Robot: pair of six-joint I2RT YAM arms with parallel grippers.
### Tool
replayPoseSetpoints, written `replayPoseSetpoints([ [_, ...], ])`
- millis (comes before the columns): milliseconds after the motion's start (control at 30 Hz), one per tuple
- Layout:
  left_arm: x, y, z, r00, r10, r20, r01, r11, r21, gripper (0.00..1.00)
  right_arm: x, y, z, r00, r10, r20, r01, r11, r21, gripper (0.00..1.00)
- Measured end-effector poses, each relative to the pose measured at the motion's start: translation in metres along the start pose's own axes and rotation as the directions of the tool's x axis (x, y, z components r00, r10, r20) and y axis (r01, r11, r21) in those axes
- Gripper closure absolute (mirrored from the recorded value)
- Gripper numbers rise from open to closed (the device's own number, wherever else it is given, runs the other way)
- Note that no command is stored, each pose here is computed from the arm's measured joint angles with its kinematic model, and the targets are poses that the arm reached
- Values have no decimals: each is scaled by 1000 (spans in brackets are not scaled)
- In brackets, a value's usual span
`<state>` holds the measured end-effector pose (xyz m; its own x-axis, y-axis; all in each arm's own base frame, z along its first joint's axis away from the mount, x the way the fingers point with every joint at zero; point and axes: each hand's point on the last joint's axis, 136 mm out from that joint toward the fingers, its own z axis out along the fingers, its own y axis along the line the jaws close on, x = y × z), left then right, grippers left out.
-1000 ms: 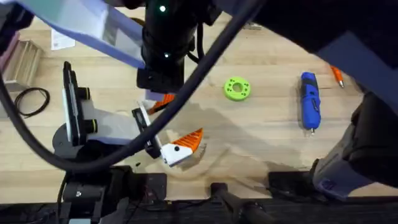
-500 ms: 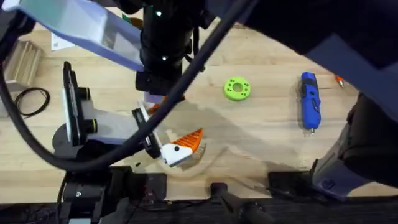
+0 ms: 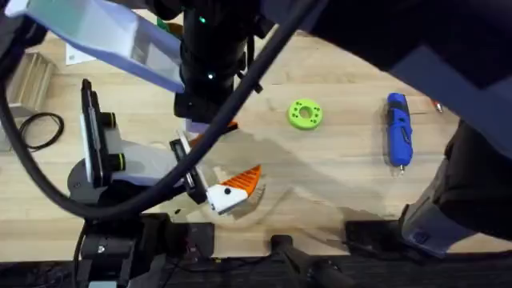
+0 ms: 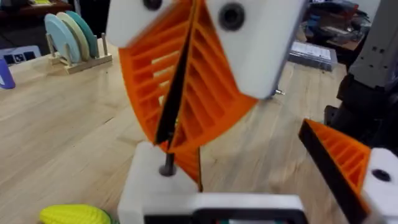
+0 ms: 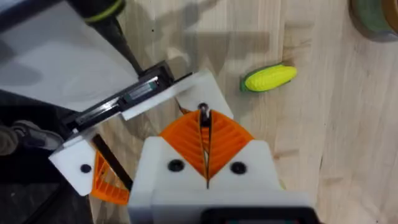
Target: Pick up the gripper from the table and insert it into the empty holder that is missing its gripper. Then pick up a screw, insert it into the mounting hole, and use the screwdriver to tighten it. Finally, clean up the table by picking up the vegetable and placing it into the bucket.
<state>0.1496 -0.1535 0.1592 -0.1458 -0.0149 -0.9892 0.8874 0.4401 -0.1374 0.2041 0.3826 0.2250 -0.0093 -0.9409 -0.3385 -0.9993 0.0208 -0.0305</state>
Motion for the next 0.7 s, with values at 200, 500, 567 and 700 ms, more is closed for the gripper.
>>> replayPoseSetpoints([
  [200,0,0,0,1000,-1,0,1,1000,0,16,0,0,2,1000,0,-1,0,1000,-1,995],
  [500,0,0,0,1000,-1,0,1,1000,0,15,0,0,2,1000,0,-1,0,1000,-1,995],
  [567,0,0,0,1000,-1,0,1,1000,0,15,-1,-1,2,1000,0,-2,0,1000,-1,995],
  [700,0,0,0,1000,-7,0,7,1000,0,15,-1,-1,4,1000,1,-3,-1,1000,-3,995],
])
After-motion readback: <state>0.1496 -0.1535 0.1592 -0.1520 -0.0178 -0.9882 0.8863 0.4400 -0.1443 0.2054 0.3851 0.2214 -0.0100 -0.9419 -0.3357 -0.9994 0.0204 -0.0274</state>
